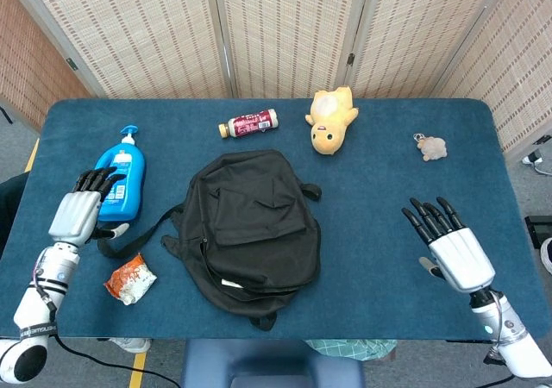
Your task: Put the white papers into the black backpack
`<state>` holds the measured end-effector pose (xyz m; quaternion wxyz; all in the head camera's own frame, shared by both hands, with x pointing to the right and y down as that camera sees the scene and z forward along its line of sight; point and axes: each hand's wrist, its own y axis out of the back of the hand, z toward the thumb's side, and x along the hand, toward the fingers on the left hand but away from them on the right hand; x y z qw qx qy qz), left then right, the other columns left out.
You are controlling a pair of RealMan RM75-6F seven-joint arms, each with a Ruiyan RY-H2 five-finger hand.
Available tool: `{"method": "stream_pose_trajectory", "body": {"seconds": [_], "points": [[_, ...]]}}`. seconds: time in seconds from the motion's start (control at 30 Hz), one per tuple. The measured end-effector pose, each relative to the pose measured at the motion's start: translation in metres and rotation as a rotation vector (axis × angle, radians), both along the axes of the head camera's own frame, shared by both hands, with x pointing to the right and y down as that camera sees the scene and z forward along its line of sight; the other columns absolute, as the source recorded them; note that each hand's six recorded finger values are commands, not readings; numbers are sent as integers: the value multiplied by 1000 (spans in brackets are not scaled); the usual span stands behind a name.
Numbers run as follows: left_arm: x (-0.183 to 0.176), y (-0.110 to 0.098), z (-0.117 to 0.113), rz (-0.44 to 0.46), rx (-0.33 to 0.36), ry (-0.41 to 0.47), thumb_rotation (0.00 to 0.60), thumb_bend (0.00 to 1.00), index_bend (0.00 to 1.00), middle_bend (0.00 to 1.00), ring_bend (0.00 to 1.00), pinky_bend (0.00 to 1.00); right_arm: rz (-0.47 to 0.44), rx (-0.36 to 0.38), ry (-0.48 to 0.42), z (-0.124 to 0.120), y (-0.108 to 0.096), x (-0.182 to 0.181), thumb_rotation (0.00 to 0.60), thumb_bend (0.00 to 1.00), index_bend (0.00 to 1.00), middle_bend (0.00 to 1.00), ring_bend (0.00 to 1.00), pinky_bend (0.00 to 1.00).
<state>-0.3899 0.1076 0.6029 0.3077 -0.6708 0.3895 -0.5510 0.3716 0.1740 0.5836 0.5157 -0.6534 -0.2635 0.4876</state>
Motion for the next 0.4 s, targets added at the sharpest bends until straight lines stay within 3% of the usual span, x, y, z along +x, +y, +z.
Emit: {"method": "stream_pose_trajectory", "body": {"seconds": [0.2,0.4], "points": [[-24,26,-8,-50,41,-25,600,244,208,103,77,0,140,-95,-45,-2,7,27,600,204,0,2,66,31],[-37,51,-19,-80,74,-46,600,243,207,103,76,0,260,-126,-118,-9,18,53,600,204,0,3,56,12]]}}
